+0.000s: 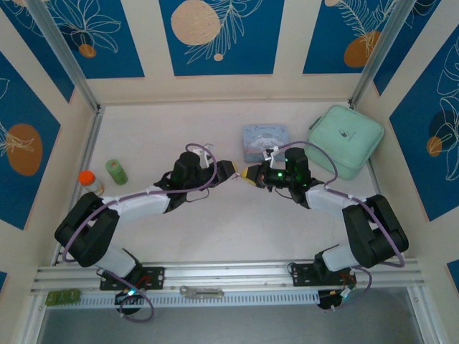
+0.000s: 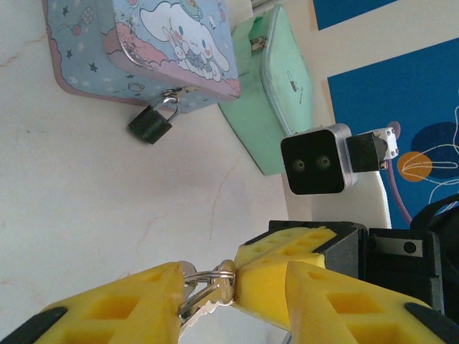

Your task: Unlock the padlock with the key

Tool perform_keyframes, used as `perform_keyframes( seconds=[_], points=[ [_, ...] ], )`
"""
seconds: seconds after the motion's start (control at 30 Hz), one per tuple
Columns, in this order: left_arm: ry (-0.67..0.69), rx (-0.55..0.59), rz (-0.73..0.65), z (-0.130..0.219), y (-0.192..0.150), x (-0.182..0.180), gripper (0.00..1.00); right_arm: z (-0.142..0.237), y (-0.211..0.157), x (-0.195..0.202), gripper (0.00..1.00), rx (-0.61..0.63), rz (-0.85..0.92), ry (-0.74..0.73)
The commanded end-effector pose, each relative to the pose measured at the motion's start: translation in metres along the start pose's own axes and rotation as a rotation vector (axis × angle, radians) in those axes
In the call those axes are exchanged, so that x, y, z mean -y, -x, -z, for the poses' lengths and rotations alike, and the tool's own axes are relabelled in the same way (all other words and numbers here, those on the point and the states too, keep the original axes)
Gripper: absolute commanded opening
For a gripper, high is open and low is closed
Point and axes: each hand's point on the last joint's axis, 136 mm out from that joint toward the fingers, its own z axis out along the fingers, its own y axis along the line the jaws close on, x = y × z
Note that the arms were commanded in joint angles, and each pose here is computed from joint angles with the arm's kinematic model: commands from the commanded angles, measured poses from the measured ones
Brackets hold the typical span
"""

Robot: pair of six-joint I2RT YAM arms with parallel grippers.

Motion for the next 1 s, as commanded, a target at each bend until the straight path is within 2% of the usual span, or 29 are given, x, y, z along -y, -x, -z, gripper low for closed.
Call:
perform_keyframes(
  seconds=[0.0, 0.07, 0.13, 0.23, 0.4, 0.43, 0.53, 0.57, 0.67, 0.77, 0.87, 0.97],
  points=[
    [-0.039, -0.005, -0.006, 0.000, -0.003, 0.011, 0.40, 0.004, -0.001, -0.007, 0.00, -0.007, 0.032, 0.020],
    [-0.044, -0.008, -0.008, -0.001, -0.004, 0.012, 0.34, 0.004, -0.001, -0.008, 0.00, -0.005, 0.034, 0.023],
    [-0.044, -0.010, -0.009, -0.002, -0.004, 0.012, 0.19, 0.003, 0.000, -0.008, 0.00, -0.006, 0.034, 0.025],
    [-0.033, -0.009, -0.016, -0.001, -0.004, 0.011, 0.01, 0.004, 0.000, -0.010, 0.00, -0.006, 0.035, 0.028],
    [-0.017, -0.006, -0.032, 0.001, -0.003, 0.009, 0.00, 0.008, 0.002, -0.018, 0.00, -0.002, 0.050, 0.046],
    [-0.018, -0.010, -0.048, 0.001, -0.004, 0.010, 0.00, 0.011, 0.004, -0.021, 0.07, 0.002, 0.059, 0.051],
    [-0.026, -0.042, -0.177, 0.006, -0.001, 0.019, 0.00, 0.026, 0.010, -0.031, 0.49, 0.033, 0.139, 0.046],
    [-0.034, -0.062, -0.232, 0.008, 0.000, 0.022, 0.00, 0.032, 0.012, -0.034, 0.53, 0.042, 0.173, 0.038],
    [-0.073, -0.135, -0.419, 0.019, -0.001, 0.041, 0.00, 0.049, 0.013, -0.046, 0.56, 0.056, 0.307, 0.000],
    [-0.132, -0.226, -0.553, 0.030, -0.011, 0.060, 0.00, 0.054, 0.000, -0.068, 0.56, 0.011, 0.440, 0.059],
    [-0.205, -0.338, -0.619, 0.038, -0.024, 0.076, 0.00, 0.052, -0.015, -0.082, 0.54, -0.043, 0.519, 0.133],
    [-0.168, -0.436, -0.629, 0.040, -0.030, 0.074, 0.00, 0.048, -0.019, -0.085, 0.51, -0.064, 0.540, 0.169]
  ],
)
